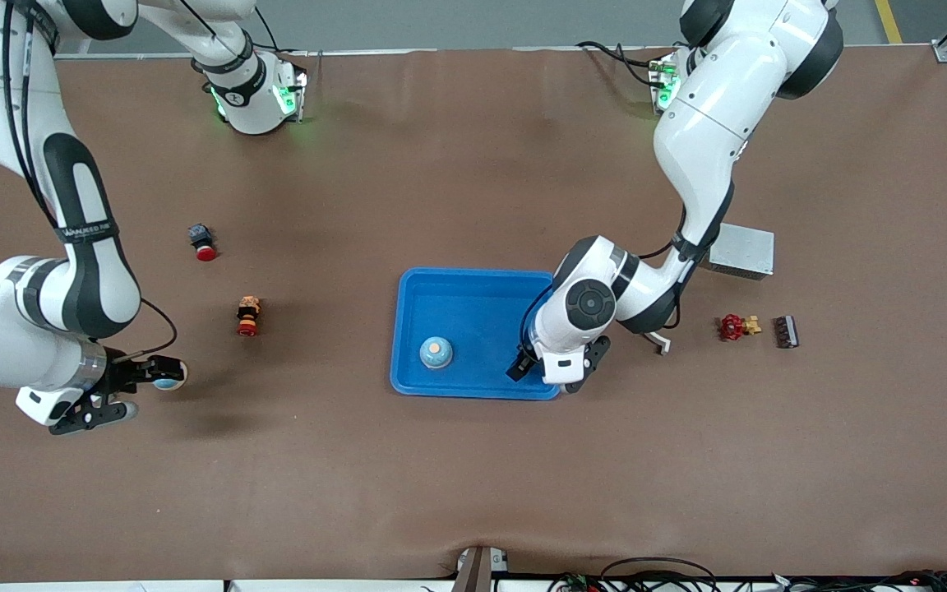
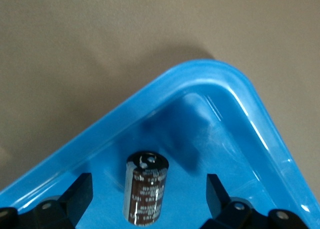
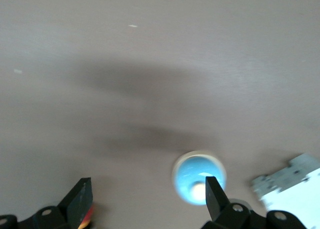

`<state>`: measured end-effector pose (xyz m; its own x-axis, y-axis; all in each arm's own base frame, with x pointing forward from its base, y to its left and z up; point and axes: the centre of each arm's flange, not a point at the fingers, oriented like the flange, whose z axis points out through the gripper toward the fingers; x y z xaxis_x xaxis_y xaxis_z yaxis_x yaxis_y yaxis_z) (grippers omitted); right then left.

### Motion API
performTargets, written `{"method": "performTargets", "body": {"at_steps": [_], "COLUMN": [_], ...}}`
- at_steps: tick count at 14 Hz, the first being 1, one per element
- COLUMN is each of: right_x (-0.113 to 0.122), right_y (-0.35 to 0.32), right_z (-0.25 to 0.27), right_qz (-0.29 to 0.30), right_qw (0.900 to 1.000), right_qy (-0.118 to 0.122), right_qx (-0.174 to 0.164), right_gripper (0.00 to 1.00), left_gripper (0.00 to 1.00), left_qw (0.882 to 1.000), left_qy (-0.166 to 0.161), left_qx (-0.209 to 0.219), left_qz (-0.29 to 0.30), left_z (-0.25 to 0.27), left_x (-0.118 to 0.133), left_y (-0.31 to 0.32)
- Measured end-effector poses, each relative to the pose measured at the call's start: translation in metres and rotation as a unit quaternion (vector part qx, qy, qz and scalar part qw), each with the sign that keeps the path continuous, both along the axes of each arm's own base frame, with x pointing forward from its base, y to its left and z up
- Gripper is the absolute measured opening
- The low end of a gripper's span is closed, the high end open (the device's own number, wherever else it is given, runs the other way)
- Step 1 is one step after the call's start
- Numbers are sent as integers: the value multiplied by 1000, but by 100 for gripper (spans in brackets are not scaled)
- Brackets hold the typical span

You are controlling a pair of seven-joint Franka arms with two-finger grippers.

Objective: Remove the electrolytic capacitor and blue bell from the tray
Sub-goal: 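Lower the bell by the white block while the left gripper grasps the capacitor, then reach the right gripper to the bell while the left gripper carries the capacitor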

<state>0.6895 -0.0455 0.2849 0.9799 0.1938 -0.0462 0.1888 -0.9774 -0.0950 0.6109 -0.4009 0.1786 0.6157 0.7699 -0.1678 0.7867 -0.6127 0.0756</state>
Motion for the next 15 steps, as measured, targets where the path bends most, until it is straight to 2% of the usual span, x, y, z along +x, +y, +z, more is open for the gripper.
{"method": "performTargets", "body": {"at_steps": [2,3,7,9,11,15], "right_x": [-2,-3,-7,-7,-11,-28], "right_y": [31,46,113,148,192,268], "right_z": [17,22,33,36,39,38], "right_qz": [-22,-35,-73,-90,-112,-167], "right_qw": [1000,999,997,996,994,986], "right_qy": [12,15,16,1,-14,-18], "right_qx": [-1,-2,-9,-10,-11,-12], "right_gripper": [100,100,100,100,100,100], "left_gripper": [100,93,50,34,34,34], "left_qw": [1000,1000,1000,1000,1000,1000], "left_qy": [0,0,-3,-5,-4,-15], "left_qx": [1,1,-1,-2,-2,-7], "left_qz": [1,0,0,2,5,7], "left_z": [-1,-1,2,4,5,20], "left_x": [0,0,2,0,-3,2], "left_y": [1,1,-1,-6,-11,-15]}}
